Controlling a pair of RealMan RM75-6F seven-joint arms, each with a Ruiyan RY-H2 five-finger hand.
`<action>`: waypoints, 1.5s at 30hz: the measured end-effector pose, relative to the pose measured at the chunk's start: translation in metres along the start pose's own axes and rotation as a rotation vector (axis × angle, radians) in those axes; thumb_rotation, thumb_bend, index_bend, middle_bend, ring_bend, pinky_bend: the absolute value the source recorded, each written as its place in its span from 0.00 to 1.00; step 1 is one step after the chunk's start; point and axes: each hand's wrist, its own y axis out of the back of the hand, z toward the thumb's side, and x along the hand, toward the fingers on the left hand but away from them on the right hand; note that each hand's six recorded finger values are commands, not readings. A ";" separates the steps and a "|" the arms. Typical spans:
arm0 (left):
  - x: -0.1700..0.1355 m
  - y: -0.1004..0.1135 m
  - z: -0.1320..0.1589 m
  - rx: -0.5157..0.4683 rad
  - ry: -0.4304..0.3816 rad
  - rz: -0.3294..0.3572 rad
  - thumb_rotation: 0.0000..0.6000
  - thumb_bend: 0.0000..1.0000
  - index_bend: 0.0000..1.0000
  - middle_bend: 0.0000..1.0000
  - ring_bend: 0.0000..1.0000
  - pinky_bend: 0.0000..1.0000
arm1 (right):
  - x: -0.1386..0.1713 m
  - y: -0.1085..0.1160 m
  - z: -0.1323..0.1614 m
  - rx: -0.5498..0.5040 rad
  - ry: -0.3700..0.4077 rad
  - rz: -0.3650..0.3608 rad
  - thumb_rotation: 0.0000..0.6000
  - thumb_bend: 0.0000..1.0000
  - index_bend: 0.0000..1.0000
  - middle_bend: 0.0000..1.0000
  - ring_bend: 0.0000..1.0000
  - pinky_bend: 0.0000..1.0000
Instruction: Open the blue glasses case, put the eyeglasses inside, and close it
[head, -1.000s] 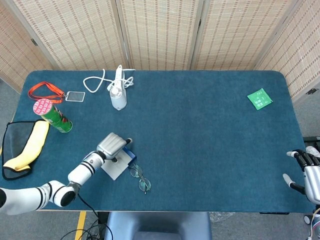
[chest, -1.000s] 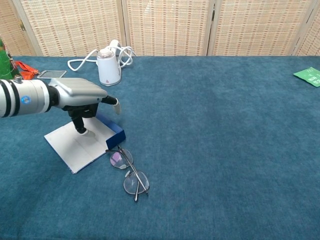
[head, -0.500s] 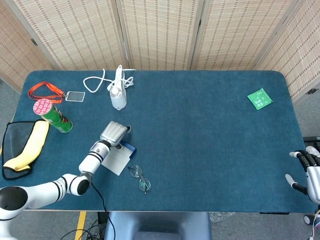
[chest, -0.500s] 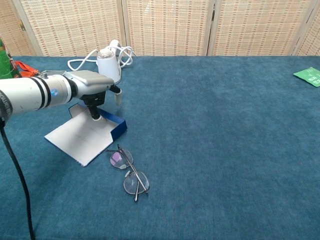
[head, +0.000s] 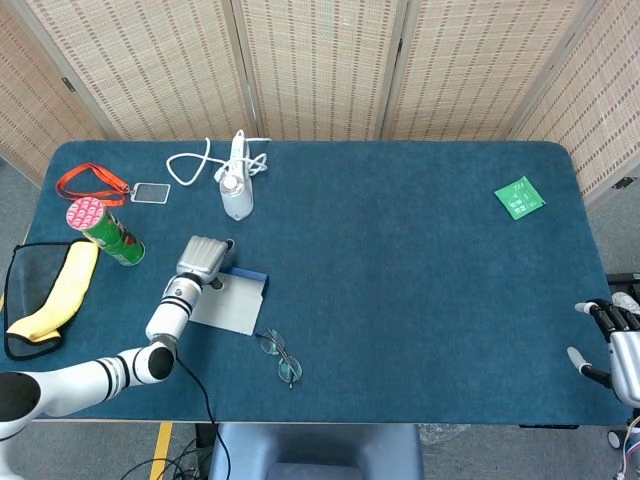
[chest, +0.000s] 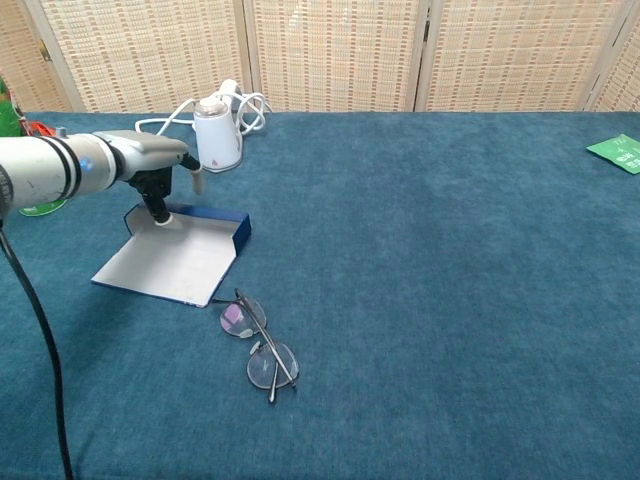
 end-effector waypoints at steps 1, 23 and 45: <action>-0.002 -0.001 -0.003 0.015 0.005 -0.010 1.00 0.28 0.32 0.99 0.92 0.97 | 0.000 0.000 0.000 0.000 0.001 0.000 1.00 0.21 0.27 0.27 0.33 0.30; -0.046 0.006 -0.002 0.134 -0.050 -0.054 1.00 0.28 0.24 0.98 0.90 0.97 | -0.002 0.000 0.003 -0.004 0.012 -0.002 1.00 0.21 0.27 0.27 0.33 0.30; -0.148 0.007 0.087 0.103 -0.680 0.157 1.00 0.28 0.40 0.98 0.90 0.96 | -0.003 -0.001 0.008 0.007 0.018 0.006 1.00 0.21 0.27 0.27 0.33 0.30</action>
